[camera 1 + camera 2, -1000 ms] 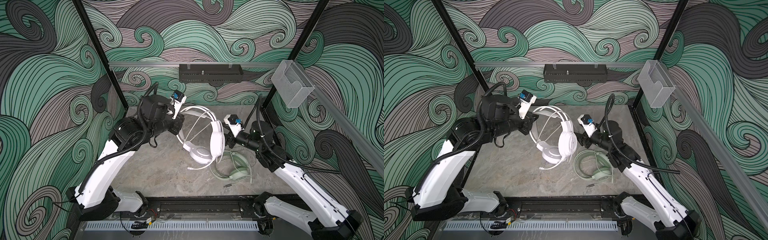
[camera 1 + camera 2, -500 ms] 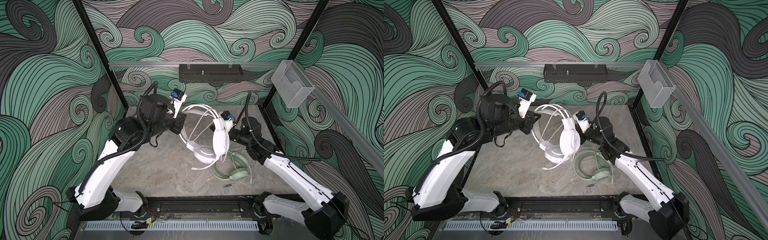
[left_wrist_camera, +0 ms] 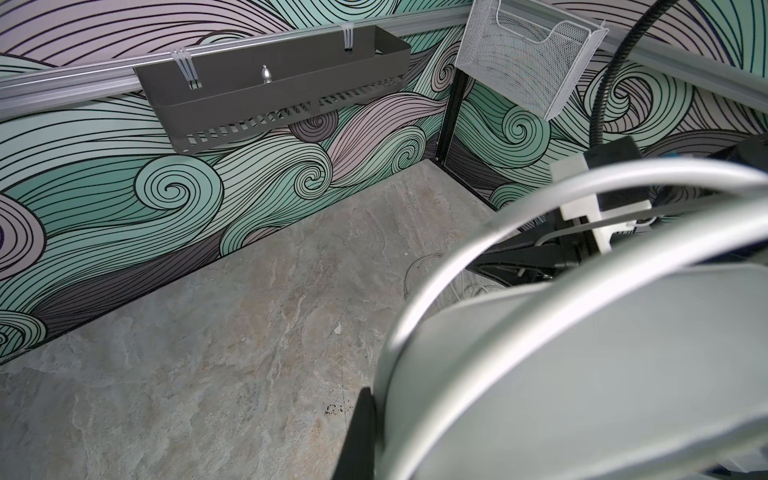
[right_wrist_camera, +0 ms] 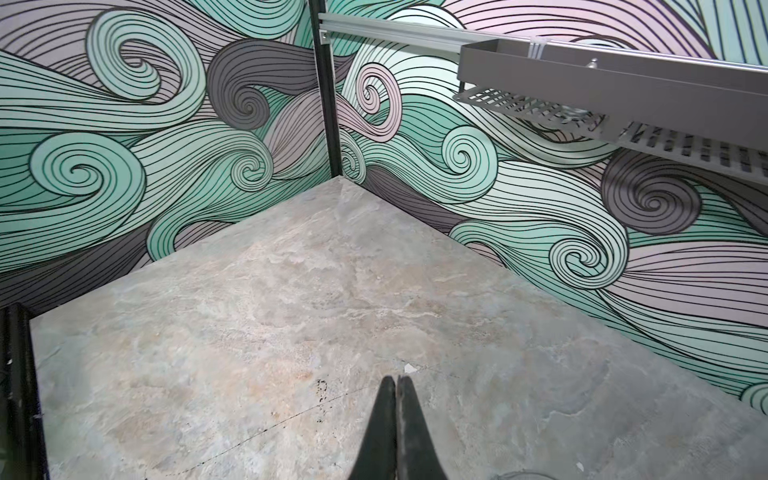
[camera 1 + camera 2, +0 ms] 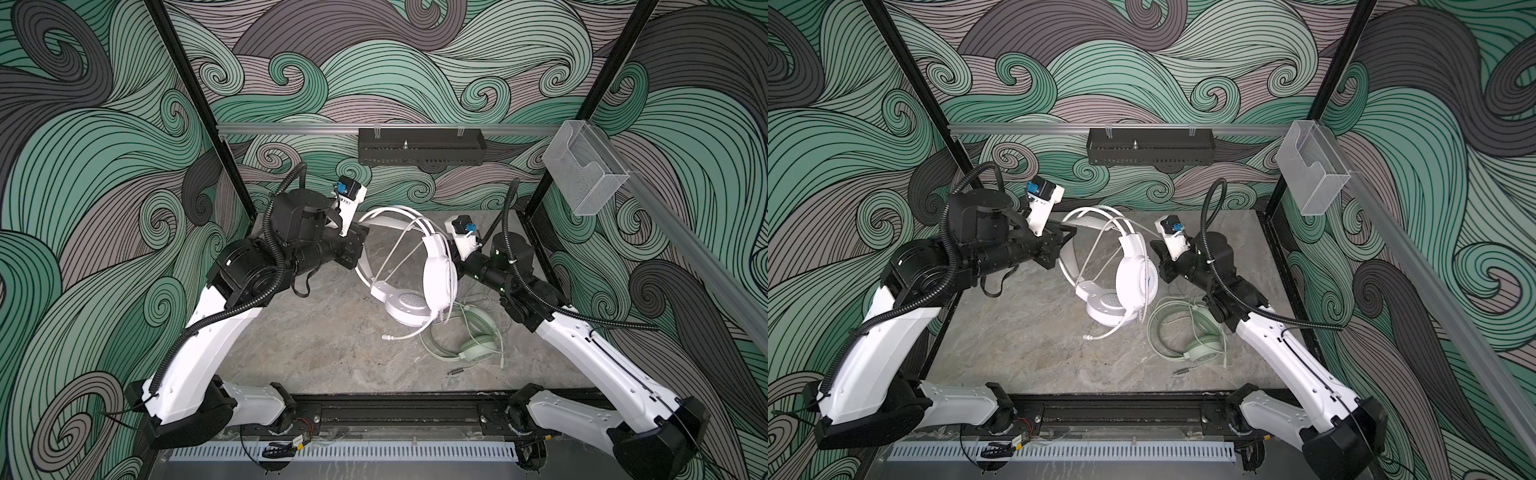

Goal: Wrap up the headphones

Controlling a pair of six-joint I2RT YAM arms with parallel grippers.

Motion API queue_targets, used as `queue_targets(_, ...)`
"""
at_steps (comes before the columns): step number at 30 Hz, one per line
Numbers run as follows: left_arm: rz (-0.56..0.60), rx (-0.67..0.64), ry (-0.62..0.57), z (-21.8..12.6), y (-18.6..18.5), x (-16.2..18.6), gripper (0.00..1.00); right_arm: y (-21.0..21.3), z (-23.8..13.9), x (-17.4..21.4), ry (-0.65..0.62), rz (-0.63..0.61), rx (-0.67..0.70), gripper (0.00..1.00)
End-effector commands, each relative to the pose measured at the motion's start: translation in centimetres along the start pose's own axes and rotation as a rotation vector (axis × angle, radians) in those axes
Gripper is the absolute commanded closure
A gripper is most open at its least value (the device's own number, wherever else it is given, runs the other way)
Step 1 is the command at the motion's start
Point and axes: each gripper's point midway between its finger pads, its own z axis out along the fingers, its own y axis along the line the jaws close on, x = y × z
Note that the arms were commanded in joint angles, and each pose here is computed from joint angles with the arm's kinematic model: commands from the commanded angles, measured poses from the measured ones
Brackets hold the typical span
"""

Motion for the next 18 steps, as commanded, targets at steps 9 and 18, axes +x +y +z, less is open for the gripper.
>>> queue_targets(9,-0.072,0.05,-0.186,-2.9,-0.2,-2.8,1.0,-3.7,-1.4,-2.1,-0.039,0.103,0.137,1.0)
queue_targets(18,-0.083,0.075,-0.203,-3.4,-0.5,-2.7,1.0,-5.4,-1.8,-1.9,-0.053,0.185,0.176,1.0)
